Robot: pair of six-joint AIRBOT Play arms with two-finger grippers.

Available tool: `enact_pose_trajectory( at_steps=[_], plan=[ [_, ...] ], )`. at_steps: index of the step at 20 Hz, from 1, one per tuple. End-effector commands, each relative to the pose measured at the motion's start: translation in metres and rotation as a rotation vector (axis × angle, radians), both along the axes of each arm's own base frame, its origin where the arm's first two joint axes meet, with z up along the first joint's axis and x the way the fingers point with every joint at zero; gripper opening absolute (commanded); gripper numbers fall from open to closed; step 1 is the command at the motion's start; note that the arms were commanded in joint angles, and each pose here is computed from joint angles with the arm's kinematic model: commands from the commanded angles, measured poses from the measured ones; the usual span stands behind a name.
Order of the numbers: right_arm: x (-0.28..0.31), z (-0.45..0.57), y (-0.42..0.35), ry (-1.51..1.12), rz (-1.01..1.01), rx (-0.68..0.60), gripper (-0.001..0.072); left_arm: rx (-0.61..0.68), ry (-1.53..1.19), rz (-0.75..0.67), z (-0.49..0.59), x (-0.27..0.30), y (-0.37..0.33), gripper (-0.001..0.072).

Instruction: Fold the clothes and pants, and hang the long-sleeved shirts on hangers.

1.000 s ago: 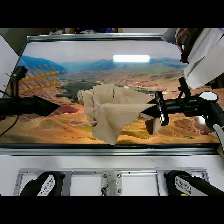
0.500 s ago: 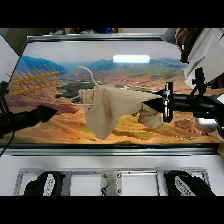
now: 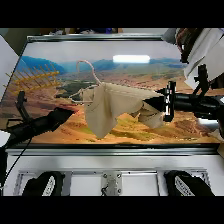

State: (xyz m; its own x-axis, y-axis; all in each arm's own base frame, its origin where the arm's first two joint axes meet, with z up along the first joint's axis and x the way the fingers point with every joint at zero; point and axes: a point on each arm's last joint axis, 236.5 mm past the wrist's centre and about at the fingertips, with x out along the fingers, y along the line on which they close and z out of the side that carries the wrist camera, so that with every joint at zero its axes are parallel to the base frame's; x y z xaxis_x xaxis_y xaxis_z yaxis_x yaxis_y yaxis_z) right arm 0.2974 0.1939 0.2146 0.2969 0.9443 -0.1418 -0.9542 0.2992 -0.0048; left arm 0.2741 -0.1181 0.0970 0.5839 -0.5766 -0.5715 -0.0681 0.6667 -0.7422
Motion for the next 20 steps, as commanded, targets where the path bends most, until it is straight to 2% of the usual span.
enact_pose_trajectory(
  at_steps=[1, 3, 5, 9, 15, 20],
  plan=[
    [-0.002, 0.001, 0.001, 0.005, 0.005, 0.003, 0.0021, -0.055, 0.014, -0.007, 0.001, 0.012, -0.033, 0.072],
    [-0.002, 0.001, 0.0, 0.005, 0.005, 0.003, 0.0021, -0.044, 0.03, -0.065, 0.003, 0.02, -0.051, 0.0673],
    [-0.002, 0.001, 0.001, 0.003, 0.005, 0.003, 0.0021, -0.005, 0.049, -0.1, -0.001, 0.03, -0.059, 0.0674],
    [-0.004, 0.002, 0.001, 0.001, 0.01, 0.002, 0.0021, -0.015, 0.099, -0.122, -0.006, 0.041, -0.074, 0.0673],
    [-0.008, 0.002, 0.002, 0.004, 0.031, 0.004, 0.0021, 0.048, 0.177, -0.198, -0.033, 0.024, -0.095, 0.0673],
    [-0.008, 0.002, 0.002, 0.004, 0.031, 0.004, 0.0022, 0.106, 0.241, -0.196, -0.047, 0.013, -0.085, 0.0671]
  ],
)
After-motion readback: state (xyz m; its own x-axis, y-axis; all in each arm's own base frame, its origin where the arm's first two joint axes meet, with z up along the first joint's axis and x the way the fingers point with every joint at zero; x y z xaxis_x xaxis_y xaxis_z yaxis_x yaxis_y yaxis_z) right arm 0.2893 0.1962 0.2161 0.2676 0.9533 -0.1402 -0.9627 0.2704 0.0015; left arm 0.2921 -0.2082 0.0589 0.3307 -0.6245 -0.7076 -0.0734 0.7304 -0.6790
